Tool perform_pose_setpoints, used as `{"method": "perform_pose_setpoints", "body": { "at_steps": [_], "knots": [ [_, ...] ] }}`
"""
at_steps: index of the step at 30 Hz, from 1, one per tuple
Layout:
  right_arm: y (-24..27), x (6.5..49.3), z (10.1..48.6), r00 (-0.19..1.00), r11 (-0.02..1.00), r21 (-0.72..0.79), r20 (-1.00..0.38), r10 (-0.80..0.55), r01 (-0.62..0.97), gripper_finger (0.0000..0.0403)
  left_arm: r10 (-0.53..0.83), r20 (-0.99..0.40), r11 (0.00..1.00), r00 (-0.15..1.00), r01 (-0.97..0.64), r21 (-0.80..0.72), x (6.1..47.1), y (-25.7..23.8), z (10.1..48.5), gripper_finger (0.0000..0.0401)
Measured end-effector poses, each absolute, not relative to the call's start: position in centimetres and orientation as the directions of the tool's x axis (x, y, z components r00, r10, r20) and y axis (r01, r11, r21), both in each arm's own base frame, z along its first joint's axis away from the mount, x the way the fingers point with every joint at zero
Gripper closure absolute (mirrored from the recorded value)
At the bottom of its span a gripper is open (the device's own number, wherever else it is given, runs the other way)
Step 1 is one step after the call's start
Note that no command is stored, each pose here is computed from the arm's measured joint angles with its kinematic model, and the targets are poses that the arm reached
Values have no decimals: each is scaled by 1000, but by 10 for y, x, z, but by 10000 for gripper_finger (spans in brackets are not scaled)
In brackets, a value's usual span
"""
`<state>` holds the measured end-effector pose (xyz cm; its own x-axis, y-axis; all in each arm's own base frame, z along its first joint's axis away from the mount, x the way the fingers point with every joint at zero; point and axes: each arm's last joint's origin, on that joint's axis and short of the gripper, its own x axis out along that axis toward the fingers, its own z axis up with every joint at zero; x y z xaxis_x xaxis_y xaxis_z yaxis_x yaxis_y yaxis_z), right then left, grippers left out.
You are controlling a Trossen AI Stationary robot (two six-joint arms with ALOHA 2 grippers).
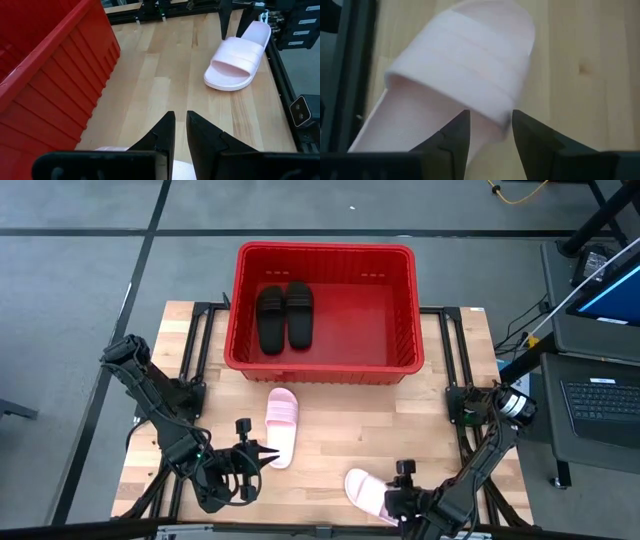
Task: Pick and place slides into bin
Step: Put the bottom pink slipper into the red bin
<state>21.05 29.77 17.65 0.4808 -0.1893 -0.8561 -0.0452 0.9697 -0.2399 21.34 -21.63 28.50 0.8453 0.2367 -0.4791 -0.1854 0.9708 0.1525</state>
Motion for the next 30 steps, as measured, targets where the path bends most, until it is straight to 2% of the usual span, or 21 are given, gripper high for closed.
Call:
{"method": "perform_pose_setpoints", "body": {
  "at_steps": [14, 30],
  "knots": [
    [295, 226, 167, 508, 910, -357, -835, -210, -211, 256, 237, -480, 971, 845, -185, 153, 213, -216, 285, 358],
    [296, 233, 167, 526, 913, -339, -832, -177, -229, 256, 234, -484, 971, 843, -181, 154, 213, -216, 285, 358]
  ]
}}
